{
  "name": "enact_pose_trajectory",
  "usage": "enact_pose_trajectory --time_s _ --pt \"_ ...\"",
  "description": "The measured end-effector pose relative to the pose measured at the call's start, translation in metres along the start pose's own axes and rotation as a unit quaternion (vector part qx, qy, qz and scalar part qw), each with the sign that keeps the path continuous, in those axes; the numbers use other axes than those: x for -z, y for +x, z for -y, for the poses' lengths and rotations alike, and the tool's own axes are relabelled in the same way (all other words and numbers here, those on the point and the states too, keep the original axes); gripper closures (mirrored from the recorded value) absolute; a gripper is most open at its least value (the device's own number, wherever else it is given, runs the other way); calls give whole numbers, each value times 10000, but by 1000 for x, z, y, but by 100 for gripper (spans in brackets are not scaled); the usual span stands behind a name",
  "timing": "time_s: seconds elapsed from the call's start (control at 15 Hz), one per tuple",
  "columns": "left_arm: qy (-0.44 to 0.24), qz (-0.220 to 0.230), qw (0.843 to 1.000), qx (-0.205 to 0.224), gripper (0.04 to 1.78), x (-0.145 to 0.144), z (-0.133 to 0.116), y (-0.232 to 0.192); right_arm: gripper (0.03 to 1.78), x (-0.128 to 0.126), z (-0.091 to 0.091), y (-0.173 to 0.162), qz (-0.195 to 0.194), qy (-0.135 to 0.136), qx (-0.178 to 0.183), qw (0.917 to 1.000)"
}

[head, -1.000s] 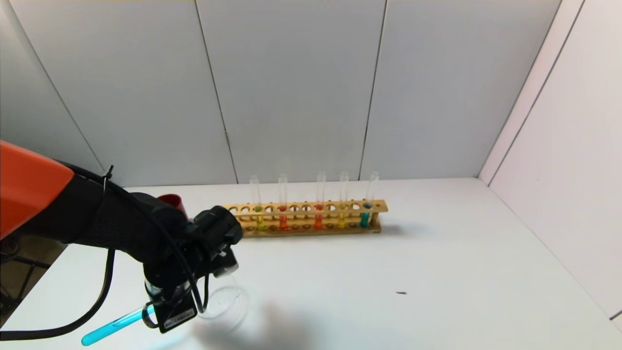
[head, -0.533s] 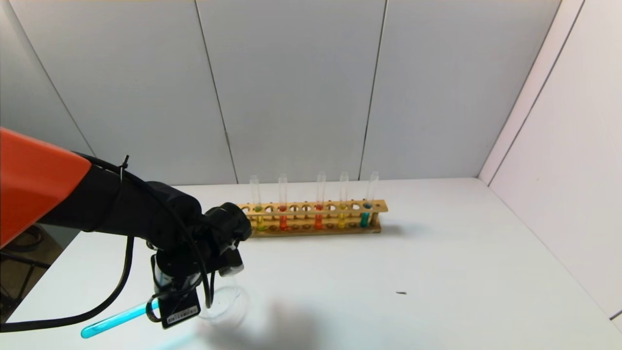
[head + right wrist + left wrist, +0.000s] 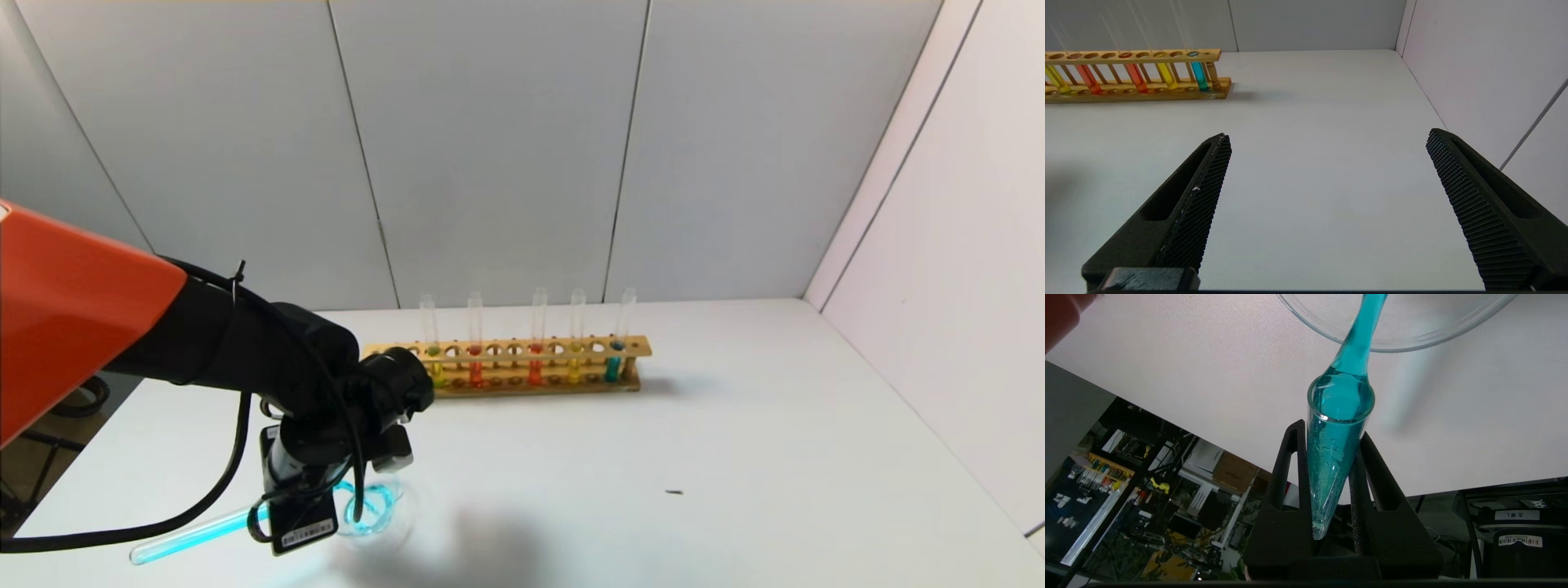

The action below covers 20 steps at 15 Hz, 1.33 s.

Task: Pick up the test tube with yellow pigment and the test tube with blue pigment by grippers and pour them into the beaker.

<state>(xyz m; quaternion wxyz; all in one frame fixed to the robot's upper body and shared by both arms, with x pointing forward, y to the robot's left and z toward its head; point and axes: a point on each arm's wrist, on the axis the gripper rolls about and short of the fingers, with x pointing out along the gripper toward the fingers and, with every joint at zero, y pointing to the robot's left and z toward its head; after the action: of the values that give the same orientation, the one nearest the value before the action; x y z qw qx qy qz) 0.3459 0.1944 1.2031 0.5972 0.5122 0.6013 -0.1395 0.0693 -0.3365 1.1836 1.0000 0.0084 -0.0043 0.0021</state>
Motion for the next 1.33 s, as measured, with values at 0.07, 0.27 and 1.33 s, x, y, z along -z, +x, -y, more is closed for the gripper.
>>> enact_pose_trajectory --time_s 0.07,0.27,1.33 --pt "34 -28 10000 13 151 -1 0 -1 7 0 0 0 -2 -2 0 10000" --pt "121 -124 9998 57 151 -3 0 -2 7 0 0 0 -2 0 0 10000" --pt "607 -747 9953 100 151 -33 -2 2 7 0 0 0 -2 -2 2 10000"
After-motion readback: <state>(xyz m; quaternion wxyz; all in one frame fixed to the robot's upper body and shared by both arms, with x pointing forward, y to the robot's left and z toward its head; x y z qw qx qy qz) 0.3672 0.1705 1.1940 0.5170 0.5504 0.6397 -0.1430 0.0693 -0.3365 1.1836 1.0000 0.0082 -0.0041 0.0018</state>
